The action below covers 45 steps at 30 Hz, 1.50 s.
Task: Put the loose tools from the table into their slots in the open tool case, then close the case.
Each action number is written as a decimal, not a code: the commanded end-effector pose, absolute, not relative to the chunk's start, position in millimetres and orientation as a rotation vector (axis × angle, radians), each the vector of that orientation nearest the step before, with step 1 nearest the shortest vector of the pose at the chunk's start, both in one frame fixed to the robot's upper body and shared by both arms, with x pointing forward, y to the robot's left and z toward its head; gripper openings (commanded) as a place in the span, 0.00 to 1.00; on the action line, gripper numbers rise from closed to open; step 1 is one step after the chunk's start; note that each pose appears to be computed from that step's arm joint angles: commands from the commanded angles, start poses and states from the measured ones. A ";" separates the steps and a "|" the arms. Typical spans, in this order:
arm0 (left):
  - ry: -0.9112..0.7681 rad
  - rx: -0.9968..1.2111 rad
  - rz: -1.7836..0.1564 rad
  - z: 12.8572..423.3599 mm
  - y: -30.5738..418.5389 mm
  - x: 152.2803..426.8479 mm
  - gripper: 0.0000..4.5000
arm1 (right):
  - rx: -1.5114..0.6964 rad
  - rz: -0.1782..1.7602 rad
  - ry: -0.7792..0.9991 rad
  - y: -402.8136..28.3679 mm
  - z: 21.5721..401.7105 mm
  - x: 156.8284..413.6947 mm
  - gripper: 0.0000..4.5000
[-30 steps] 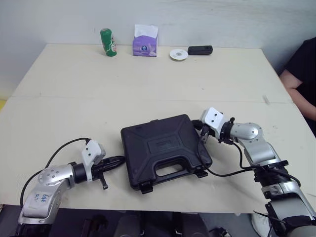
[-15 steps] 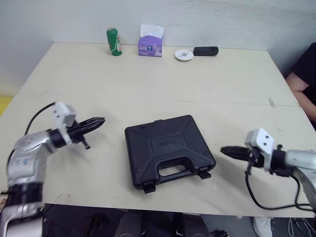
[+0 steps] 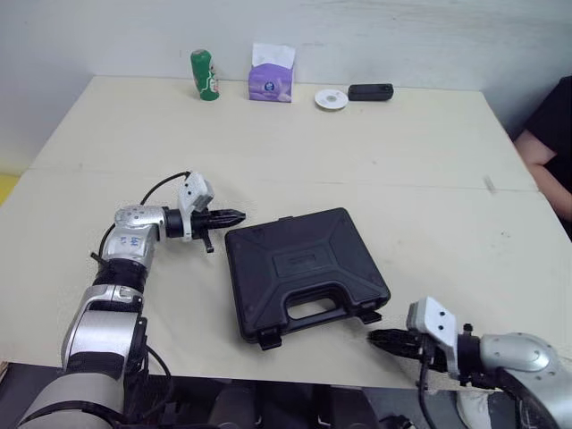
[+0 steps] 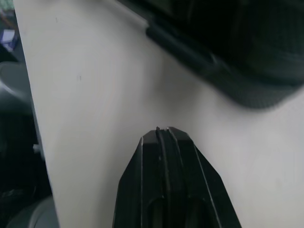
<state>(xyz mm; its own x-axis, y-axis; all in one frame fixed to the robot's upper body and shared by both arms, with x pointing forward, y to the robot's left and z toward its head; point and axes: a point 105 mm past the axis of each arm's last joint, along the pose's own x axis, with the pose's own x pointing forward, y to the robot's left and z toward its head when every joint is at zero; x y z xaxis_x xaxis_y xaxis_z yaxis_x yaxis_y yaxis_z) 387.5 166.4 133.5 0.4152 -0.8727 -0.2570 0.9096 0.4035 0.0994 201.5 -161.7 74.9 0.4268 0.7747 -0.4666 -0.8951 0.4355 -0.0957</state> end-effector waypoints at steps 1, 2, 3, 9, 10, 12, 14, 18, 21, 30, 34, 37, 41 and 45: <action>0.155 0.257 -1.170 141.0 169.3 385.0 0.00 | -0.378 1.028 0.313 -158.9 76.4 213.1 0.02; 0.155 0.256 -1.174 140.2 169.3 384.2 0.00 | -0.369 1.023 0.303 -158.0 77.1 215.5 0.02; 0.160 0.258 -1.183 138.3 169.0 382.5 0.00 | -0.388 1.019 0.289 -158.2 77.2 218.7 0.02; 0.190 0.303 -1.174 122.1 172.6 375.3 0.00 | -0.528 0.947 0.264 -175.2 74.0 244.0 0.02; 0.195 0.316 -1.161 119.3 174.7 374.4 0.00 | -0.513 0.906 0.249 -178.8 78.0 250.5 0.02; 0.171 0.314 -1.136 119.6 177.0 372.6 0.00 | -0.467 0.842 0.213 -181.2 87.4 261.1 0.02; 0.139 0.292 -1.109 121.6 178.4 370.2 0.00 | -0.451 0.820 0.193 -178.2 91.5 266.7 0.02; 0.100 0.254 -1.062 118.3 180.7 357.4 0.00 | -0.436 0.773 0.156 -172.9 95.5 281.9 0.02; 0.089 0.224 -1.035 115.5 182.5 342.4 0.00 | -0.438 0.731 0.122 -173.0 100.6 297.7 0.02; 0.054 0.198 -0.831 121.6 203.5 329.8 0.00 | -0.451 0.667 0.099 -180.9 108.8 329.0 0.02; 0.061 0.183 -0.947 130.9 195.5 311.7 0.00 | -0.416 0.641 0.080 -185.0 114.9 333.5 0.02; 0.000 0.218 -0.933 156.5 197.1 313.7 0.00 | -0.424 0.618 0.093 -194.2 113.6 326.7 0.02; -0.107 0.213 -1.022 202.7 171.6 320.3 0.00 | -0.444 0.602 0.088 -203.2 114.1 311.2 0.02; -0.175 0.301 -1.294 233.0 92.8 325.4 0.00 | -0.358 0.566 0.103 -213.1 113.9 288.5 0.02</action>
